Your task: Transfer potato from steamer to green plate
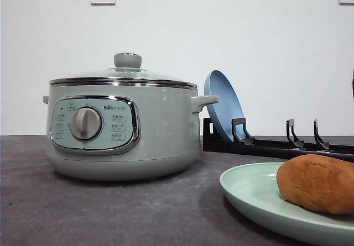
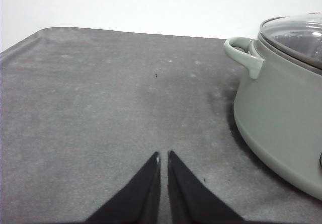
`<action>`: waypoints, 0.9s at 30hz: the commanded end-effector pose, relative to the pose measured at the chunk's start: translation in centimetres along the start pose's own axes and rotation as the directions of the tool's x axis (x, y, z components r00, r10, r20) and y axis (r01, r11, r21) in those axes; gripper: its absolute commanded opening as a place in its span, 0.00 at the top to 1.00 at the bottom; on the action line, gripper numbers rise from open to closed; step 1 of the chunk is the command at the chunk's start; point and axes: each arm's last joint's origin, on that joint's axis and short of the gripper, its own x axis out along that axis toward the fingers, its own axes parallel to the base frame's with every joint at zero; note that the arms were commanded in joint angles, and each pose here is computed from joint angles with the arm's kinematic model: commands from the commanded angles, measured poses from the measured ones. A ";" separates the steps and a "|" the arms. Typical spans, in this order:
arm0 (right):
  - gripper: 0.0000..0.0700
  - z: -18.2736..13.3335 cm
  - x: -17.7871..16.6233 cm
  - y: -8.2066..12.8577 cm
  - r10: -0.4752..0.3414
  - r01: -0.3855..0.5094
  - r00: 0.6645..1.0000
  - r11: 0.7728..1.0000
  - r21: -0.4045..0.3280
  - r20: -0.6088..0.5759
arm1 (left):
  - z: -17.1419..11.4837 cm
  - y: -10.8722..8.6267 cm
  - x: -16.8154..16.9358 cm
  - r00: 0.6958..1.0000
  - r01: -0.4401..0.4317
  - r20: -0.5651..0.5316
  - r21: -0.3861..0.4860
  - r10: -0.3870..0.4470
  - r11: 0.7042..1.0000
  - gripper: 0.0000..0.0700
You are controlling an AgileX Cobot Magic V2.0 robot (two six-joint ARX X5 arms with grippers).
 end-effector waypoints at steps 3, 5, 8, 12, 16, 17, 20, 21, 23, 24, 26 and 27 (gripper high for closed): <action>0.97 0.0 0.0 0.0 0.000 0.000 1.000 1.000 -0.007 0.009 | -0.7 0.1 0.2 1.000 -0.006 -0.025 0.013 0.006 1.000 0.97; 0.97 0.0 0.0 0.0 0.000 0.000 1.000 1.000 -0.007 0.009 | -0.7 0.1 0.2 1.000 -0.006 -0.025 0.013 0.006 1.000 0.97; 0.97 0.0 0.0 0.0 0.000 0.000 1.000 1.000 -0.007 0.009 | -0.7 0.1 0.2 1.000 -0.006 -0.025 0.013 0.006 1.000 0.97; 0.97 0.0 0.0 0.0 0.000 0.000 1.000 1.000 -0.007 0.009 | -0.7 0.1 0.2 1.000 -0.006 -0.025 0.013 0.006 1.000 0.97; 0.97 0.0 0.0 0.0 0.000 0.000 1.000 1.000 -0.007 0.009 | -0.7 0.1 0.2 1.000 -0.006 -0.025 0.013 0.006 1.000 0.97; 0.97 0.0 0.0 0.0 0.000 0.000 1.000 1.000 -0.007 0.009 | -0.7 0.1 0.2 1.000 -0.006 -0.025 0.013 0.006 1.000 0.97; 0.97 0.0 0.0 0.0 0.000 0.000 1.000 1.000 -0.007 0.009 | -0.7 0.1 0.2 1.000 -0.006 -0.025 0.013 0.006 1.000 0.97; 0.97 0.0 0.0 0.0 0.000 0.000 1.000 1.000 -0.007 0.009 | -0.7 0.1 0.2 1.000 -0.006 -0.025 0.013 0.006 1.000 0.97; 0.97 0.0 0.0 0.0 0.000 0.000 1.000 1.000 -0.007 0.009 | -0.7 0.1 0.2 1.000 -0.006 -0.025 0.013 0.006 1.000 0.97; 0.97 0.0 0.0 0.0 0.000 0.000 1.000 1.000 -0.007 0.009 | -0.7 0.1 0.2 1.000 -0.006 -0.025 0.013 0.006 1.000 0.97; 0.97 0.0 0.0 0.0 0.000 0.000 1.000 1.000 -0.007 0.009 | -0.7 0.1 0.2 1.000 -0.006 -0.025 0.013 0.006 1.000 0.97; 0.97 0.0 0.0 0.0 0.000 0.000 1.000 1.000 -0.007 0.009 | -0.7 0.1 0.2 1.000 -0.006 -0.025 0.013 0.006 1.000 0.97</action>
